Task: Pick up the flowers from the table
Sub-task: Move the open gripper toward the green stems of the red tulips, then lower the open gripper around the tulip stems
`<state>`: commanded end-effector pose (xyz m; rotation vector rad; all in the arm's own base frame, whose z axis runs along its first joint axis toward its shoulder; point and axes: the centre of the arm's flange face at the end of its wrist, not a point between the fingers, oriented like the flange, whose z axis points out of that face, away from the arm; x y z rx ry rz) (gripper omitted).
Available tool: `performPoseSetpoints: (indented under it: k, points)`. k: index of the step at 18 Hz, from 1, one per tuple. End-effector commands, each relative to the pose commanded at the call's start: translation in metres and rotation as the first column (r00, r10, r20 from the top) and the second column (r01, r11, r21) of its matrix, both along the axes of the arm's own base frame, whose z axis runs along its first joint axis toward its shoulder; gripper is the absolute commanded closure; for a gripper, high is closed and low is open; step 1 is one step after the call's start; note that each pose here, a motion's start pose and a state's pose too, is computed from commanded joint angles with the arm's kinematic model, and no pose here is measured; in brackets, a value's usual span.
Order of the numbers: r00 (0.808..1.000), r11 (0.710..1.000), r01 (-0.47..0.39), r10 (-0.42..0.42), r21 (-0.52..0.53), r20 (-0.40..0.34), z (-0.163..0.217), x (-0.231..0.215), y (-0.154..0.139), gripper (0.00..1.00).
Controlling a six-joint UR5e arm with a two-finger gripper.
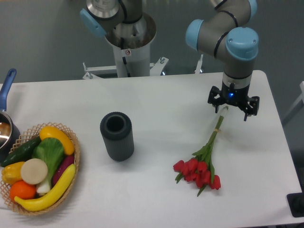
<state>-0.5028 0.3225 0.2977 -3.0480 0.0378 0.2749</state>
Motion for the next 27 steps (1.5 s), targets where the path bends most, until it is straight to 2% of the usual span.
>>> performPoseSetpoints:
  k: [4,8,24,25,27]
  points:
    - [1.000,1.000,0.018,-0.018,-0.005,0.014,-0.013,0.002,0.011,0.00]
    - [0.999,0.999,0.040,-0.040,0.004,-0.005,-0.037,0.001,0.031,0.00]
    - [0.993,0.996,0.078,-0.074,-0.035,0.095,-0.106,0.003,0.053,0.00]
    - [0.993,0.996,0.078,-0.074,-0.036,0.093,-0.105,0.003,0.053,0.02]
    - [0.993,0.996,0.078,-0.074,-0.037,0.096,-0.106,0.003,0.053,0.20]
